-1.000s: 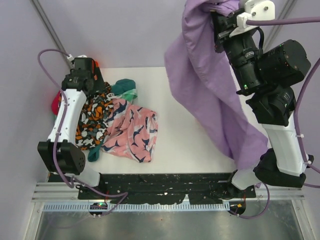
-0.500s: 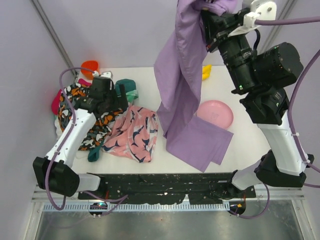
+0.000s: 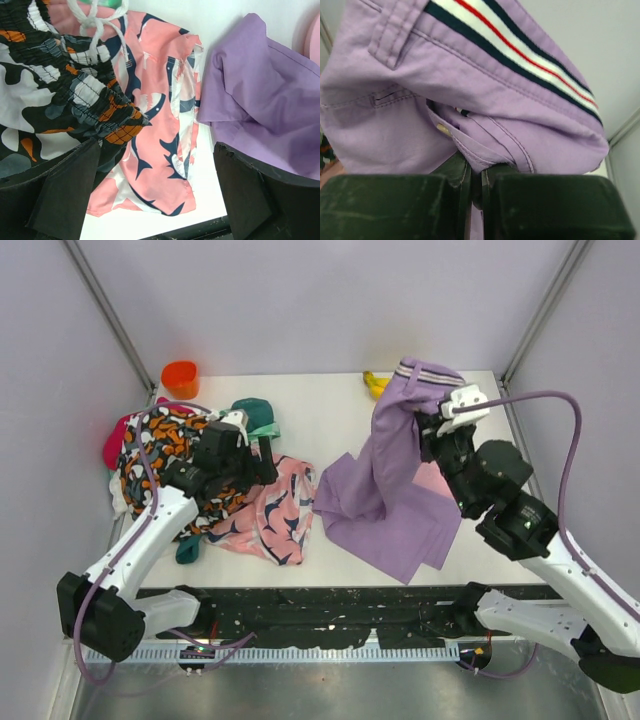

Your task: Pick out a specific cloth from the pile

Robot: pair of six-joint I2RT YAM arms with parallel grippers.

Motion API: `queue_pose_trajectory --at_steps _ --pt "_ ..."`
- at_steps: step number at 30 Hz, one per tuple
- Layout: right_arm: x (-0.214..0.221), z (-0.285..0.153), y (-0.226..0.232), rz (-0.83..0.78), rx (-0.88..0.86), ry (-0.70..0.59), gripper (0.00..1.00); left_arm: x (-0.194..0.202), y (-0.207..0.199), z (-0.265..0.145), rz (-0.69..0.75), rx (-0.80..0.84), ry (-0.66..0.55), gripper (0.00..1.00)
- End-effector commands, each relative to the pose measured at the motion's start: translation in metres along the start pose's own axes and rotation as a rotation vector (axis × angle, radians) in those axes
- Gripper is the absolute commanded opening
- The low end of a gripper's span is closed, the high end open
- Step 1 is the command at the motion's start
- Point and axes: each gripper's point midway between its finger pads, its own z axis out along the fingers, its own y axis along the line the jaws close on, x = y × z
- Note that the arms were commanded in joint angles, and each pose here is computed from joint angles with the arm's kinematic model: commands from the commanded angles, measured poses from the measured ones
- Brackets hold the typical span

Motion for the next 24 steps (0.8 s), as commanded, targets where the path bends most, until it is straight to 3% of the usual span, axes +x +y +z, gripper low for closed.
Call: queue_pose_trajectory --at_steps 1,6,11,14,17,20,24 --pt "0.054 -0.009 0.016 0.19 -0.019 0.051 0.05 -0.016 -0.008 -0.005 -0.017 0.017 -0.073 1.0" --pt "0.181 -0.002 0.052 0.282 -0.021 0.32 0.05 -0.015 -0.007 -0.002 -0.035 0.006 -0.07 1.0" --pt "0.34 -0.04 0.059 0.349 0.125 0.766 0.05 -0.012 0.002 -0.004 -0.038 -0.04 -0.069 1.0" --pt "0.397 -0.062 0.1 0.438 -0.015 0.945 0.05 -0.012 0.001 -0.004 -0.04 -0.034 -0.078 1.0" --pt "0.442 -0.078 0.112 0.425 0.0 1.123 0.05 -0.013 -0.002 -0.003 -0.043 -0.022 -0.074 1.0" --pt "0.494 -0.099 0.1 0.371 0.12 1.355 0.05 -0.012 0.0 -0.004 -0.042 -0.031 -0.068 1.0" --pt "0.522 -0.089 0.072 0.382 0.24 1.421 0.05 -0.012 0.006 -0.009 -0.035 -0.061 -0.077 1.0"
